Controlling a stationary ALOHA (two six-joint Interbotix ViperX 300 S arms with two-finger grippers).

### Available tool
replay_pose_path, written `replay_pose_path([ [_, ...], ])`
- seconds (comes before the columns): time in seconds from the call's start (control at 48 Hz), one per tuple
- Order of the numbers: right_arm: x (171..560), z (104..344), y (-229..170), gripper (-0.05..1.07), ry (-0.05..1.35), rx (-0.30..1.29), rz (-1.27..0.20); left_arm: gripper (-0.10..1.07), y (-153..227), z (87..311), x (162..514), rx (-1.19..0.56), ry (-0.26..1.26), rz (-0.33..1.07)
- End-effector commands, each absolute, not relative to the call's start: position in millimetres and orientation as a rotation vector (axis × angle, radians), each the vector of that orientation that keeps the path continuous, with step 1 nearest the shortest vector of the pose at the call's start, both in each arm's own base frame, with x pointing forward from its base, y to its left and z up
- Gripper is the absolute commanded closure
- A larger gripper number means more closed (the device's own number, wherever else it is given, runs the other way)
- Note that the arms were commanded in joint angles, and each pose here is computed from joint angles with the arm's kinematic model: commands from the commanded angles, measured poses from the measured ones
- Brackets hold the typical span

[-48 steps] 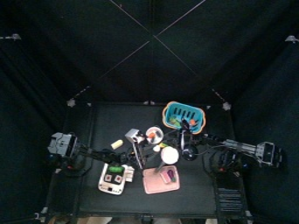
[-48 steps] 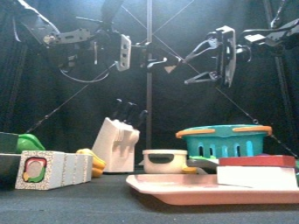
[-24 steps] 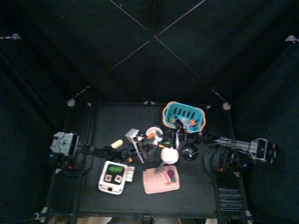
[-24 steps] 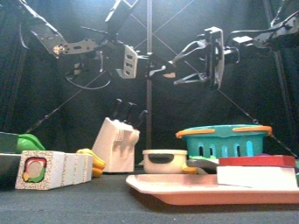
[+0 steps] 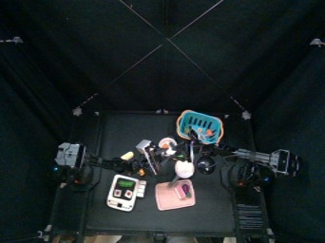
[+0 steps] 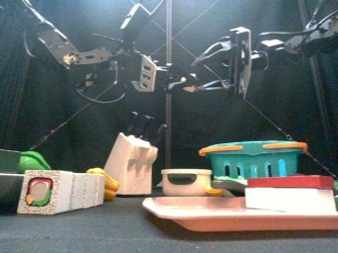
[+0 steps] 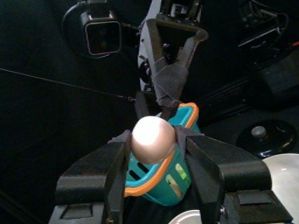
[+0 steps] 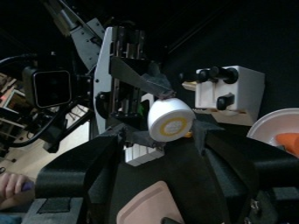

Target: Hand over egg half

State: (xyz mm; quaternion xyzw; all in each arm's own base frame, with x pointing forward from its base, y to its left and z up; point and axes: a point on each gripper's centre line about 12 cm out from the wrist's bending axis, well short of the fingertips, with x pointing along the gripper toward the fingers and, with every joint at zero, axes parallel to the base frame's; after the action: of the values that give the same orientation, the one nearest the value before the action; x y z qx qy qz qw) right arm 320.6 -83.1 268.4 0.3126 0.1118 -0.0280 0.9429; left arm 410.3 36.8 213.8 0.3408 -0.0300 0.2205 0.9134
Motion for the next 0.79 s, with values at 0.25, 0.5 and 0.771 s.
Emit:
replay_pose_path([
  [0.25, 340.4, 275.8, -91.8, 0.10, 0.217, 0.623, -0.050, 0.30, 35.2, 225.3, 415.0, 0.700, -0.102, 0.460],
  [0.5, 341.1, 276.5, -91.9, 0.11, 0.215, 0.623, -0.048, 0.30, 35.3, 223.1, 414.6, 0.699, -0.096, 0.459],
  [0.771, 340.2, 277.6, -91.5, 0.11, 0.213, 0.622, -0.047, 0.30, 35.5, 222.1, 414.0, 0.699, -0.093, 0.459],
])
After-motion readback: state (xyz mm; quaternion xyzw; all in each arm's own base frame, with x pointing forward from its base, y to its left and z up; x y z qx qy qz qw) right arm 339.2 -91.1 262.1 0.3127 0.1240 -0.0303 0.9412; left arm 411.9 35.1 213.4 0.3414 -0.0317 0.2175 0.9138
